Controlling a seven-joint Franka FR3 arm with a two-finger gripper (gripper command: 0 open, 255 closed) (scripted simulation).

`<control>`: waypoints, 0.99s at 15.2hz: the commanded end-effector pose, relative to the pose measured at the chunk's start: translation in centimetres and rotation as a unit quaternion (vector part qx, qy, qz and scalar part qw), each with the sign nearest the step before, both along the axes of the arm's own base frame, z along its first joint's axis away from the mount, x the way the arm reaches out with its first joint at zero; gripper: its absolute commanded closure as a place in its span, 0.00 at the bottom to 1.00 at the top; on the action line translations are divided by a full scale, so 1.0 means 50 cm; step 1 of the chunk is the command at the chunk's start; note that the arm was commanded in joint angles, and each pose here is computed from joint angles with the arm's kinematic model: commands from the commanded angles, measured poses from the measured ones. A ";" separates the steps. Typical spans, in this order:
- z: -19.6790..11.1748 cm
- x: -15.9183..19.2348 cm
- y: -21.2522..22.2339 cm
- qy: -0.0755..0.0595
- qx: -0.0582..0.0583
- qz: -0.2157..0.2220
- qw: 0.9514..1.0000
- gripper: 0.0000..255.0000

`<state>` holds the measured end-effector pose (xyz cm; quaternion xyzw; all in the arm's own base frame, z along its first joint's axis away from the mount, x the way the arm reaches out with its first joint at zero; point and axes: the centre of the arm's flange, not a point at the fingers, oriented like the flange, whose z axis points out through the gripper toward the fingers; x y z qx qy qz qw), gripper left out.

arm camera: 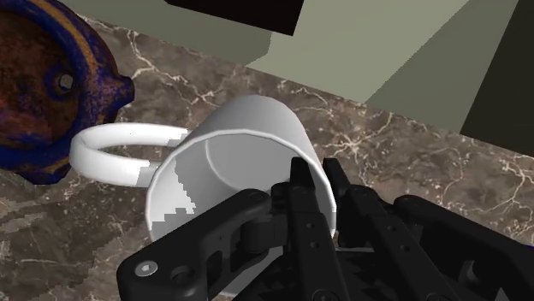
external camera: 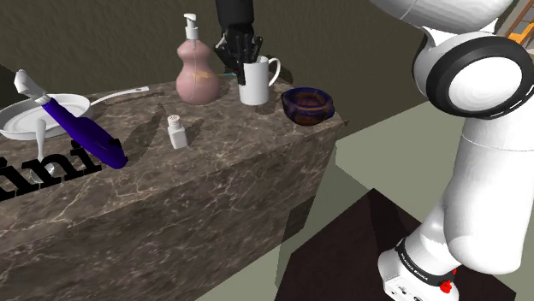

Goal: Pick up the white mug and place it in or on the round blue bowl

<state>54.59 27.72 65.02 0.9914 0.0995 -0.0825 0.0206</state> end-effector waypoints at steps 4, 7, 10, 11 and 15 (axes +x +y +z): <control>0.052 0.000 -0.002 0.000 0.000 0.000 1.000 1.00; 0.062 -0.001 -0.055 0.000 0.000 0.000 1.000 1.00; 0.069 -0.001 -0.133 0.000 0.000 0.000 1.000 1.00; 0.072 -0.001 -0.160 0.000 0.000 0.000 1.000 1.00; 0.081 -0.002 -0.265 0.000 0.000 0.000 1.000 1.00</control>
